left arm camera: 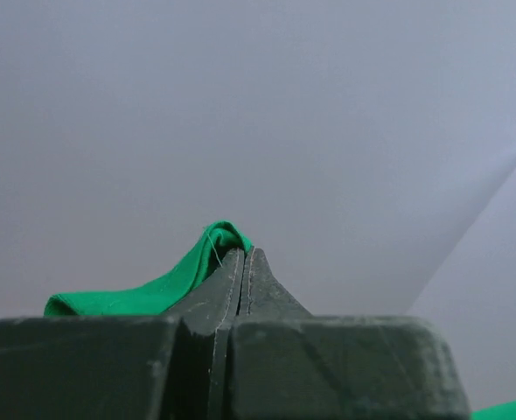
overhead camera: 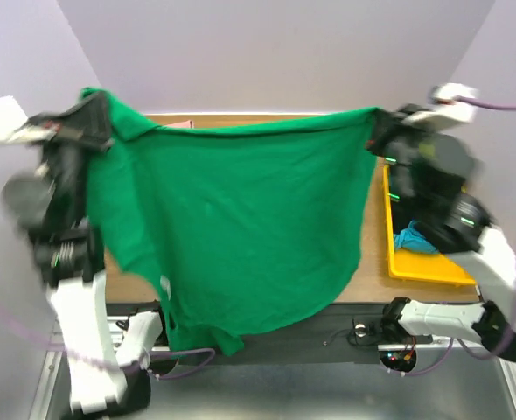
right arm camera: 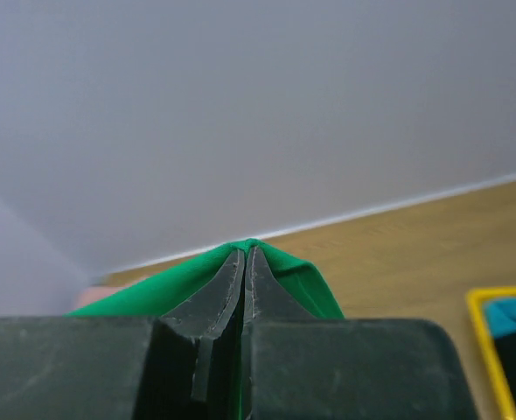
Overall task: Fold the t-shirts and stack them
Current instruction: Flatten the tshirt out
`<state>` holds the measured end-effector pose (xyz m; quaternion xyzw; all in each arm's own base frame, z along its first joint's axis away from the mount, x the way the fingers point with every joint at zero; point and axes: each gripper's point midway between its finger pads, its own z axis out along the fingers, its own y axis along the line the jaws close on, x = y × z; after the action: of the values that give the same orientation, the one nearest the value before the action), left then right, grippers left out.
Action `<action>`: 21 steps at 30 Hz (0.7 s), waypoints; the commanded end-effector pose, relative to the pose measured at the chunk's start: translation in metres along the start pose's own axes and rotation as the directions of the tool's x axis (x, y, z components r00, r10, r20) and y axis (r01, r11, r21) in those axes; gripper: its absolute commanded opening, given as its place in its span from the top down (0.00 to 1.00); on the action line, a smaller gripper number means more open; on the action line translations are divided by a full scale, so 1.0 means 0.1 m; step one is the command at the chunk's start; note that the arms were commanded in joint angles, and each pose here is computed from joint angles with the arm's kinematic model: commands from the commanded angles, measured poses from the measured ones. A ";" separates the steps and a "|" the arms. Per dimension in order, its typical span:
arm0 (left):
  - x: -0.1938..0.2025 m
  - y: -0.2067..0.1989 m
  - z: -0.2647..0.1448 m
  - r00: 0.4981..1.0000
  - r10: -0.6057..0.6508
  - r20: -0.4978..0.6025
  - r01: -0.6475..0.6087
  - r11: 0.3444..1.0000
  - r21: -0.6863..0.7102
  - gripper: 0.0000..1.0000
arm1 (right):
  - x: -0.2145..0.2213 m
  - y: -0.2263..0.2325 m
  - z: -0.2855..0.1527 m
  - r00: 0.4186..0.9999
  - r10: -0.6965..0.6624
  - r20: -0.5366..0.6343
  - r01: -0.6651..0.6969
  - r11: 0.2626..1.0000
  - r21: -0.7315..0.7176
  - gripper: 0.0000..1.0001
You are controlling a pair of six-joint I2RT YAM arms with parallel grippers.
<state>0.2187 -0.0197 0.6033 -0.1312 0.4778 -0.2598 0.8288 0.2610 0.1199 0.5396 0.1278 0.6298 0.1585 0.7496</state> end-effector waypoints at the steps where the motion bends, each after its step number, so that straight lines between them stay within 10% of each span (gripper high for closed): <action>1: 1.23 0.66 0.65 0.975 -0.062 -0.211 0.060 0.998 -0.016 1.00 | 0.64 -0.53 0.42 0.981 -0.187 -0.058 0.195 0.906 0.375 1.00; 9: 3.13 1.63 1.49 0.891 0.025 -0.453 -0.142 0.964 -0.225 1.00 | 2.09 -1.60 1.59 0.945 -0.145 -0.292 0.280 0.819 0.500 0.99; 12: 3.87 2.02 1.87 0.816 0.002 -0.578 -0.200 0.939 -0.279 0.96 | 2.52 -2.01 2.05 0.927 -0.113 -0.357 0.298 0.800 0.521 0.99; 13: 4.50 2.29 1.72 0.724 -0.025 -0.689 -0.257 0.918 -0.303 0.82 | 2.79 -2.22 2.20 0.904 -0.105 -0.414 0.327 0.796 0.510 0.97; 15: 4.47 2.06 2.07 0.748 0.030 -0.663 -0.268 0.928 -0.261 0.63 | 2.80 -2.29 2.45 0.908 -0.102 -0.406 0.315 0.805 0.503 0.76; 16: 4.56 2.02 2.10 0.740 0.048 -0.671 -0.288 0.924 -0.252 0.02 | 2.82 -2.40 2.51 0.905 -0.100 -0.414 0.321 0.799 0.508 0.59; 18: 4.76 1.82 2.11 0.725 0.087 -0.683 -0.310 0.927 -0.211 0.01 | 2.95 -2.41 2.61 0.892 -0.092 -0.443 0.316 0.827 0.465 0.14; 21: 4.76 1.54 2.08 0.736 0.136 -0.663 -0.322 0.932 -0.166 0.01 | 2.88 -2.33 2.57 0.893 -0.086 -0.442 0.299 0.846 0.440 0.00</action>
<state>0.6588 -0.1295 0.1775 -0.1277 0.8330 -0.1152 0.5258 0.5660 0.0033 0.1622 0.2207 0.8325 -0.1329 0.4905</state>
